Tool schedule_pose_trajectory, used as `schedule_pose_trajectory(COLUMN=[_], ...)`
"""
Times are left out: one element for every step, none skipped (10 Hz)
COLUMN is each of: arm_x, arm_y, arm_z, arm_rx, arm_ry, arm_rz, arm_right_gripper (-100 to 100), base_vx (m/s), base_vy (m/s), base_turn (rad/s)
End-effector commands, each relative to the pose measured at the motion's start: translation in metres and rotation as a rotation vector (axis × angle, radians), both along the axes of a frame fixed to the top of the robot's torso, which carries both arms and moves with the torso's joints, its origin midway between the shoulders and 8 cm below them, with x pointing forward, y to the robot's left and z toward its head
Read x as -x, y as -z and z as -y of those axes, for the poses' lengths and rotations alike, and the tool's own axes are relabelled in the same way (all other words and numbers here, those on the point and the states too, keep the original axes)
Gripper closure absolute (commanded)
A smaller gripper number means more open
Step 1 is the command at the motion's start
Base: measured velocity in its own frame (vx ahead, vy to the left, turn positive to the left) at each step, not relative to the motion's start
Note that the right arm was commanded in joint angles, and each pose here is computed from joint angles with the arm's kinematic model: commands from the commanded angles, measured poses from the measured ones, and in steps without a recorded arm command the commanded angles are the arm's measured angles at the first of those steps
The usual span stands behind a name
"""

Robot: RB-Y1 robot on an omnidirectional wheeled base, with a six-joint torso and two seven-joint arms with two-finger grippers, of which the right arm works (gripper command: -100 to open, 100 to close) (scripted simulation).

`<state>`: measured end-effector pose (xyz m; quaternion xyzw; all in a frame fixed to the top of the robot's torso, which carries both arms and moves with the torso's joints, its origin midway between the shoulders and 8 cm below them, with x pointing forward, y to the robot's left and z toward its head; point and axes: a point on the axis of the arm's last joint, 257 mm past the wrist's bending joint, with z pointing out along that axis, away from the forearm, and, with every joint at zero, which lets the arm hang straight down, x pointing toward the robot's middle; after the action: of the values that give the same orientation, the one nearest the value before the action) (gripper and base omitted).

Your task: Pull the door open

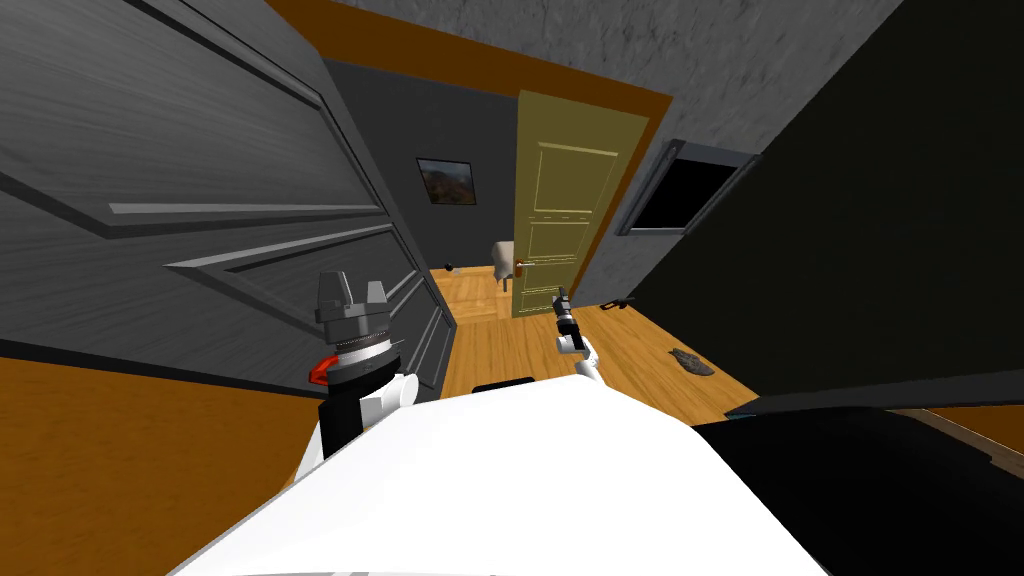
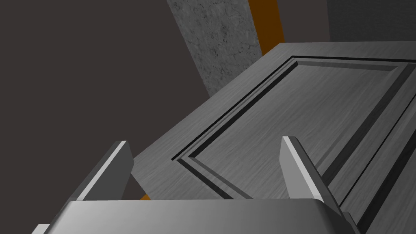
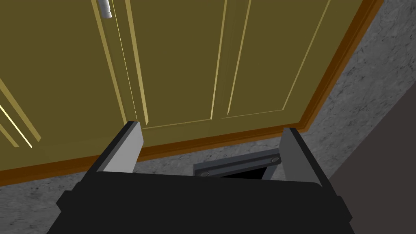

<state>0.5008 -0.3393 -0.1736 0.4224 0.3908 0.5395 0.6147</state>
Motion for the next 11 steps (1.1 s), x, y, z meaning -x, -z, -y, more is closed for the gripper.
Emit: schedule_pose_trajectory(arm_x=[-0.005,-0.01,-0.016,-0.015,-0.02,-0.025,-0.025,-0.029,-0.034,-0.034,-0.038], arm_y=[0.011,0.016,0.018,0.023,0.028,0.031,0.035,0.041,0.042,0.046,0.05], arm_z=[0.006,0.011,0.015,0.016,0.021,0.025,0.026,0.031,0.035,0.036,0.041], arm_rx=[-0.001,-0.001,-0.001,-0.002,-0.003,-0.003,-0.004,-0.005,-0.006,-0.007,-0.008], arm_ry=[0.007,0.012,0.016,0.018,0.024,0.029,0.031,0.037,0.042,0.044,0.05], arm_rz=[-0.021,-0.034,-0.039,-0.05,-0.061,-0.069,-0.078,-0.092,-0.095,-0.105,-0.115], arm_right_gripper=[-100,-100,-100,-100,-100,-100,-100,-100,-100,-100,-100], base_vx=[0.046,0.075,0.088,0.059,0.049,0.073,0.053,0.051,0.067,0.054,0.054], base_vy=[-0.02,-0.028,-0.041,-0.028,-0.016,-0.028,-0.024,-0.02,-0.033,-0.032,-0.033], base_turn=[0.088,0.137,0.143,0.056,0.083,0.159,0.057,0.076,0.136,0.056,0.073])
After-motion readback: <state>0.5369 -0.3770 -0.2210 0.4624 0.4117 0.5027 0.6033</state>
